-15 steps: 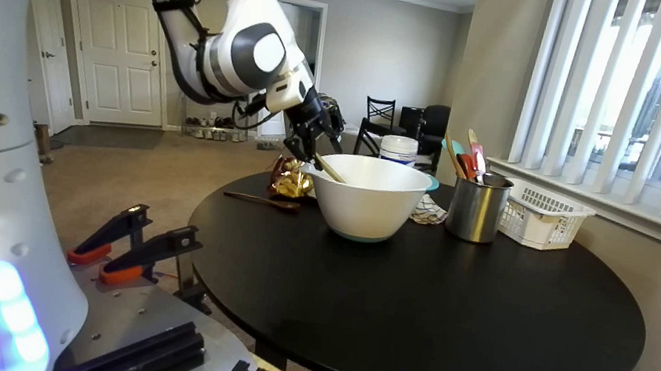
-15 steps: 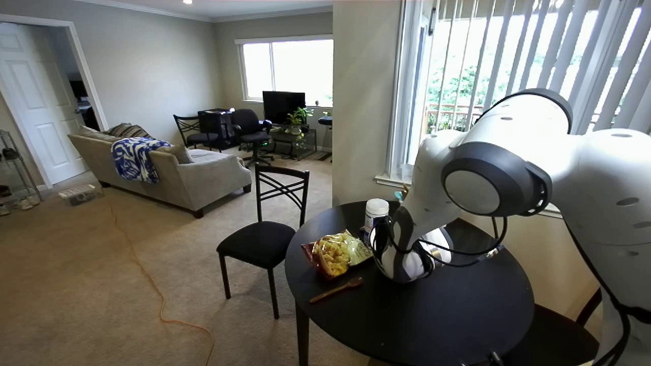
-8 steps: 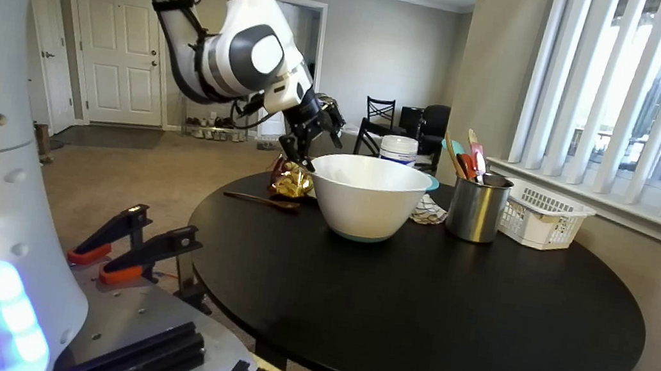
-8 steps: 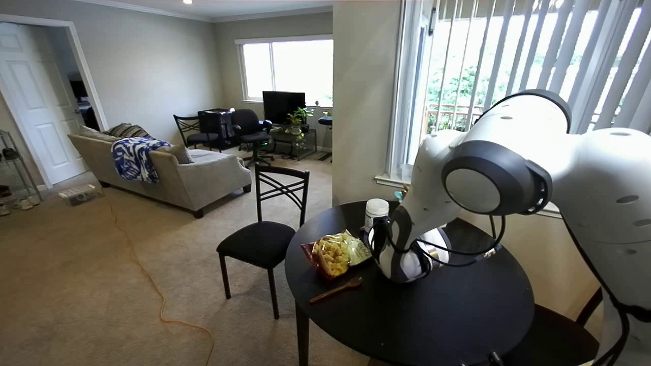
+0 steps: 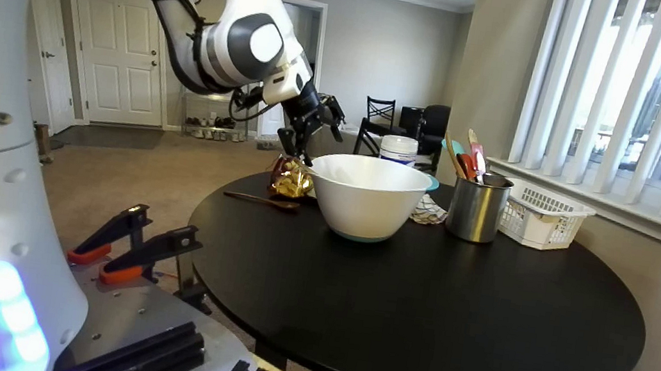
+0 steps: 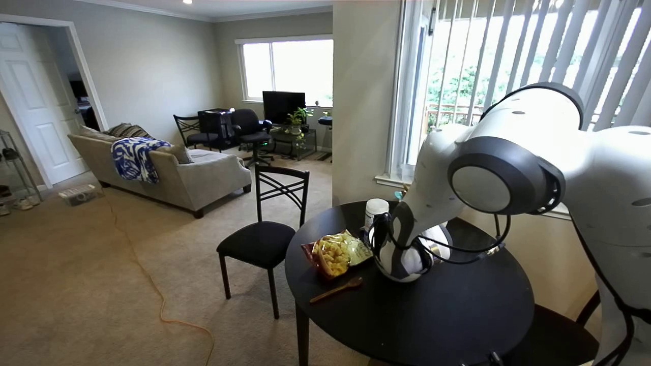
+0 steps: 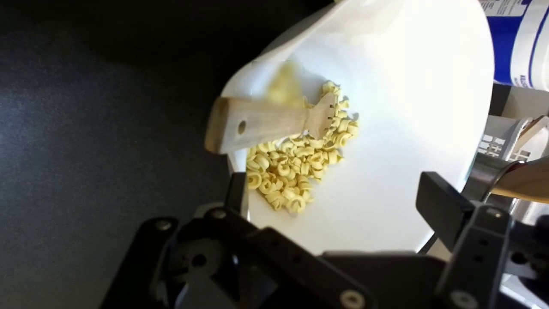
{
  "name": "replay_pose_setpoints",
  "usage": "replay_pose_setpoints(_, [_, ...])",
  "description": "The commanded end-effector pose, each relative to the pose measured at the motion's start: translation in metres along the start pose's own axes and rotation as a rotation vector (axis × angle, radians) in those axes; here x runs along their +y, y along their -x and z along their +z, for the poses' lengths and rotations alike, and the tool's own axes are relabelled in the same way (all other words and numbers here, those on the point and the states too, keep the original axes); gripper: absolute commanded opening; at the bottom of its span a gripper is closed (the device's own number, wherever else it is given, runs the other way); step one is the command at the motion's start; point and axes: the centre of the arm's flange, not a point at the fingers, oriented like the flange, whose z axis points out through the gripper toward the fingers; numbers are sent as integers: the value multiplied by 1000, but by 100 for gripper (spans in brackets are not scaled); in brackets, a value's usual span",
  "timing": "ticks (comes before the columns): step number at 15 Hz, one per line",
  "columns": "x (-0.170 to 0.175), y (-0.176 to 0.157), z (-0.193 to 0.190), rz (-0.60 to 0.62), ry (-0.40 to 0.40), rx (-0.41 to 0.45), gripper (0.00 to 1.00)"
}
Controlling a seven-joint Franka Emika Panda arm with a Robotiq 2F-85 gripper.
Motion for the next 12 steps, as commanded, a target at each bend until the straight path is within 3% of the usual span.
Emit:
replay_pose_setpoints(1, [3,-5,-35,-1,56,17,100])
replay_pose_setpoints(6, [12,10,-57,2,146,-15,100])
replay_pose_setpoints(12, [17,29,-65,17,197,-37,100])
